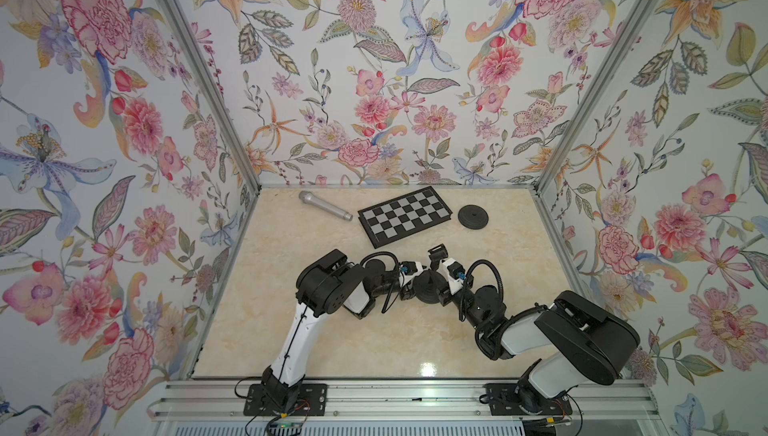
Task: Assemble a microphone stand
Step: Screw the microphone stand pole into the microphone stand base.
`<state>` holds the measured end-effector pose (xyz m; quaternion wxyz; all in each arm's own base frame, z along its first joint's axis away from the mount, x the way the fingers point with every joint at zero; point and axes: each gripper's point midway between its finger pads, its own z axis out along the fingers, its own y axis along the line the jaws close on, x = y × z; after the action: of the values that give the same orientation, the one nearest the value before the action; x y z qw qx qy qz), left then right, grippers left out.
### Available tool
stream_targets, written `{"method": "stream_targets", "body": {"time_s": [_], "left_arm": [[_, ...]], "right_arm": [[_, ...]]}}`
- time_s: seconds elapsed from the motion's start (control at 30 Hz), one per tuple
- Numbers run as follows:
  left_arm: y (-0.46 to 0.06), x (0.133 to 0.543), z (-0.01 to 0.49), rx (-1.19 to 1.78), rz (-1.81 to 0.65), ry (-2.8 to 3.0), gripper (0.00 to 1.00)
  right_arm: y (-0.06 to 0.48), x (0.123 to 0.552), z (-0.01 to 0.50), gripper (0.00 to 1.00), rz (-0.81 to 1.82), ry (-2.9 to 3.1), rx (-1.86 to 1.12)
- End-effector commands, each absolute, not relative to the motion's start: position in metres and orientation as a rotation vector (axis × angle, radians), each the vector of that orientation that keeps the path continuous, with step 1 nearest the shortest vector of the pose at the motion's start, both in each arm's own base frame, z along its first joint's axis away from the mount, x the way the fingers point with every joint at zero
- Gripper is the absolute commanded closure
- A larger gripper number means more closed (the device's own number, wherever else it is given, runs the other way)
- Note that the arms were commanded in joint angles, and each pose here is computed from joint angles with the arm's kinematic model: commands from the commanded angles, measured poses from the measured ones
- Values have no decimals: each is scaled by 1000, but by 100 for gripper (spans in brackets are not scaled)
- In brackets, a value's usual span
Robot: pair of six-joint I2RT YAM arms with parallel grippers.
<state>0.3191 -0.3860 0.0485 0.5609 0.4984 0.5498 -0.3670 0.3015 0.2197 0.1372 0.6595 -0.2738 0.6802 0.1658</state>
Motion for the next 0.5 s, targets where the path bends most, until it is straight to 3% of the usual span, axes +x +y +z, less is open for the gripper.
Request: {"method": "stream_targets", "body": {"time_s": [0.0,0.27,0.47], "left_arm": [[-368,305,-16,1260,-850,1494,40],[-365,306,-14,1241,-865,1492,40],[-366,306,-16,1246,-864,1500,40]], "right_arm": [[251,269,150,42,666,1441,-961],[244,272,163,42,792,1399,-1195],[243,290,167,58,842,1415,-1193]]}}
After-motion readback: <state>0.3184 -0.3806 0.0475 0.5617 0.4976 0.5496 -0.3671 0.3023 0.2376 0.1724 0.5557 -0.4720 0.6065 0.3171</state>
